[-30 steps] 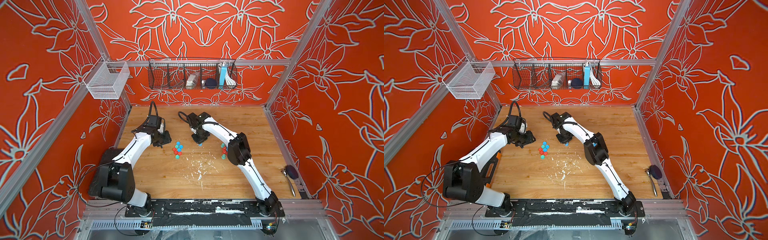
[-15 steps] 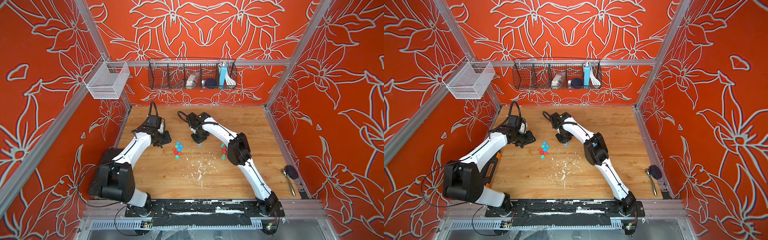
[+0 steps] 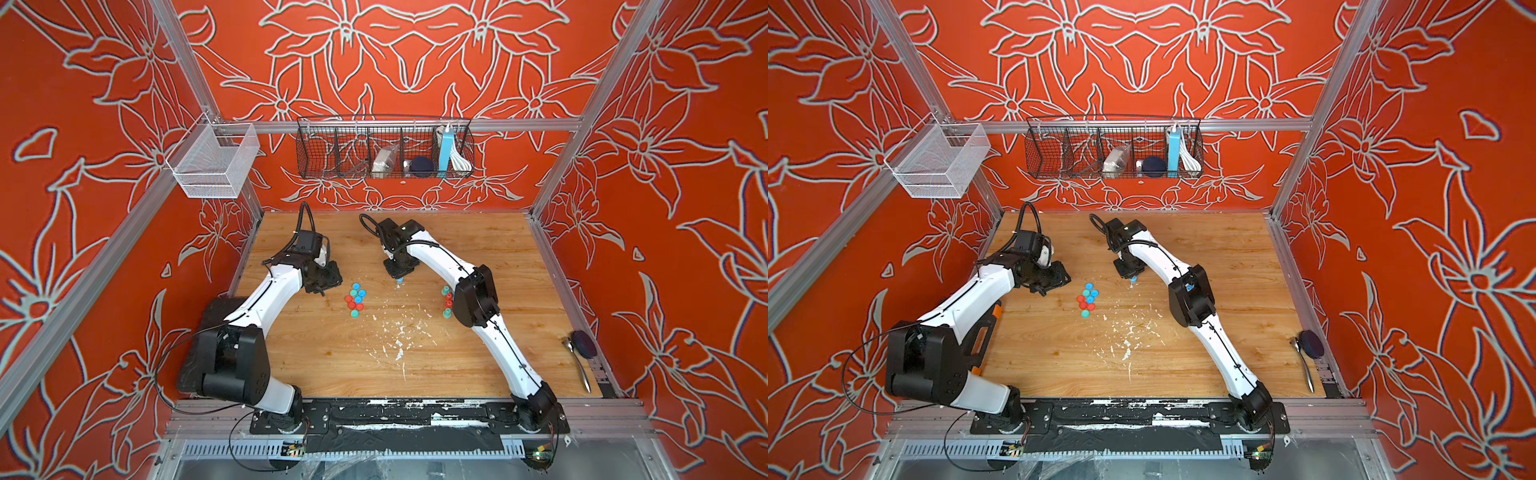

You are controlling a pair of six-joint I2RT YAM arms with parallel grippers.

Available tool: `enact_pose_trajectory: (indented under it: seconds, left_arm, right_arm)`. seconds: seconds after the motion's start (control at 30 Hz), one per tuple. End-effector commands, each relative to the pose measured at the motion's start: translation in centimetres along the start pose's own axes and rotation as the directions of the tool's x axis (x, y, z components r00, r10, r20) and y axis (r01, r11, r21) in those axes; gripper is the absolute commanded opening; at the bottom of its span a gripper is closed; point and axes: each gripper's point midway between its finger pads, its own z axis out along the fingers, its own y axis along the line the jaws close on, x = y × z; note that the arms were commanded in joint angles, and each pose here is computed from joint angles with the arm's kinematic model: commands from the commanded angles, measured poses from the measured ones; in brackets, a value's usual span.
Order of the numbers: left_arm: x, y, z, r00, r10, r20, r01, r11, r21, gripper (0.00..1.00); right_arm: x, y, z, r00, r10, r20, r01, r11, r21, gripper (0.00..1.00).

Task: Close the stamp cap
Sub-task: Place the stamp at the center of the board.

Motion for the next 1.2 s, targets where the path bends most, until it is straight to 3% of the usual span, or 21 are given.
enact_pose_trajectory:
  seconds: [0.0,0.53,0.93,1.17]
  left_arm:
    - [0.0,-0.3,-0.6,1.0,0.006,0.008,-0.006,1.0,0.02,0.46]
    - [-0.3,-0.9,-0.8,1.0,0.003,0.009,-0.003,0.999,0.048,0.46]
    - [-0.4,-1.0,-0.9,1.0,0.001,0.011,-0.002,0.999,0.052,0.46]
    - [-0.4,-0.9,-1.0,1.0,0.002,0.016,-0.002,0.999,0.047,0.46]
  right_arm:
    - [0.5,-3.1,3.3,0.997,0.042,-0.061,-0.038,0.997,0.063,0.0]
    - [-2.5,-10.0,5.2,0.984,0.176,0.03,-0.178,0.982,0.066,0.02]
    - [-3.1,-11.3,4.8,0.979,0.194,0.055,-0.198,0.978,0.062,0.05]
    - [-3.6,-11.4,3.1,0.978,0.191,0.088,-0.196,0.979,0.062,0.16]
